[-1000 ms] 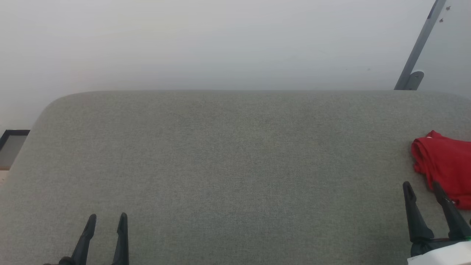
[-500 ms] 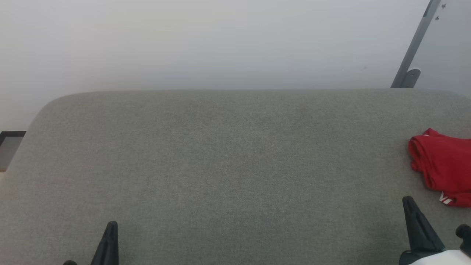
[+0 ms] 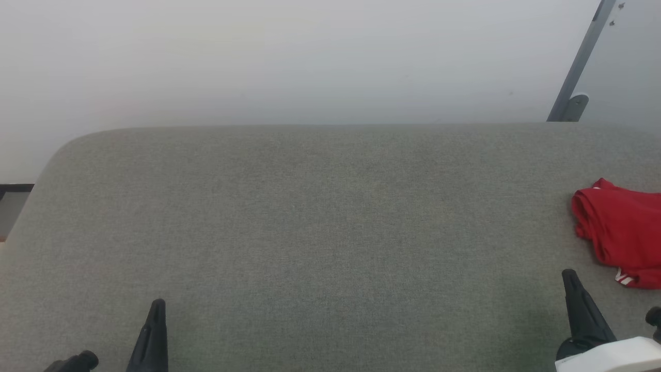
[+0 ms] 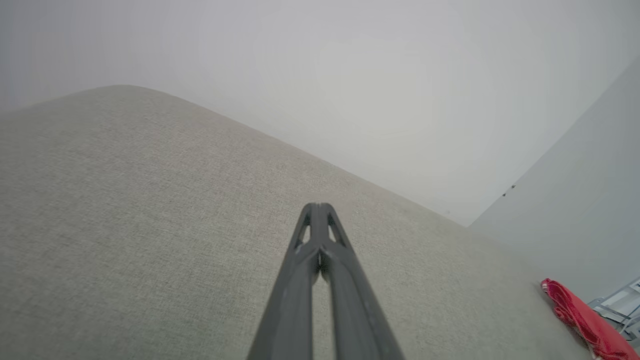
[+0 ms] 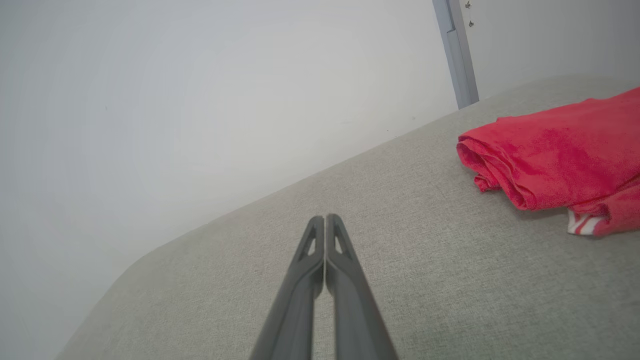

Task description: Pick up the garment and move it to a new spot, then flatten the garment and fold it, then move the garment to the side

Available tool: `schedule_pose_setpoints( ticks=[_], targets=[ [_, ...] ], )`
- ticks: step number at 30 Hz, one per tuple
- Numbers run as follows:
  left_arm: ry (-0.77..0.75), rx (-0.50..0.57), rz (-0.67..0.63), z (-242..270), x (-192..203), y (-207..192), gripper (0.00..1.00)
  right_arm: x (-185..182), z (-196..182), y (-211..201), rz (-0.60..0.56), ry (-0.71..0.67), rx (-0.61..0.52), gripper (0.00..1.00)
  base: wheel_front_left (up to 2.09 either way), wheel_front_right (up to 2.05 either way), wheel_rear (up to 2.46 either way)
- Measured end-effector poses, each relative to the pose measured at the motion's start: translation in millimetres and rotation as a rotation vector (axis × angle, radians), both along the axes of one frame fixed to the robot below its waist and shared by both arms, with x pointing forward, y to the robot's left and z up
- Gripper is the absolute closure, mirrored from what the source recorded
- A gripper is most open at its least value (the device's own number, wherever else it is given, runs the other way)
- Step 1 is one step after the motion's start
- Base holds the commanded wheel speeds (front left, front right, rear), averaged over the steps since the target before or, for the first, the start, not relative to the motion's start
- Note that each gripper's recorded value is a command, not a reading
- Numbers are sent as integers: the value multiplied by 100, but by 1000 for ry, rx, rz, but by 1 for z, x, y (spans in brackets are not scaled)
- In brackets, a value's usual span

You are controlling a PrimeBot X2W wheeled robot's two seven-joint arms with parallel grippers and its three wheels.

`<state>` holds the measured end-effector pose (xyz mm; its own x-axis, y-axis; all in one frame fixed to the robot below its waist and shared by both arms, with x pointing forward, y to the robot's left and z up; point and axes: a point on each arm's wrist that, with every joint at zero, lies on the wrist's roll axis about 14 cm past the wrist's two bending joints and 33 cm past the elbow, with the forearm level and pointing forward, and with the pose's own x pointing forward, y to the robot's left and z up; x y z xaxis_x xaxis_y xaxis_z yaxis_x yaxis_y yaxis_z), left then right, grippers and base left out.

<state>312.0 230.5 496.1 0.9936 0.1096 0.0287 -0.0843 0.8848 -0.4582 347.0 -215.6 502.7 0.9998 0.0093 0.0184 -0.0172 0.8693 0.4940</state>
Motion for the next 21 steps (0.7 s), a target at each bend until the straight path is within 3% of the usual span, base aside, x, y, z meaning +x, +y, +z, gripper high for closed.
schedule_pose_setpoints(
  ticks=[21],
  targets=[
    [3,-310,0,-3,20,-3,100,12,-3,0,-29,28,291,100,0,0,0]
  ],
)
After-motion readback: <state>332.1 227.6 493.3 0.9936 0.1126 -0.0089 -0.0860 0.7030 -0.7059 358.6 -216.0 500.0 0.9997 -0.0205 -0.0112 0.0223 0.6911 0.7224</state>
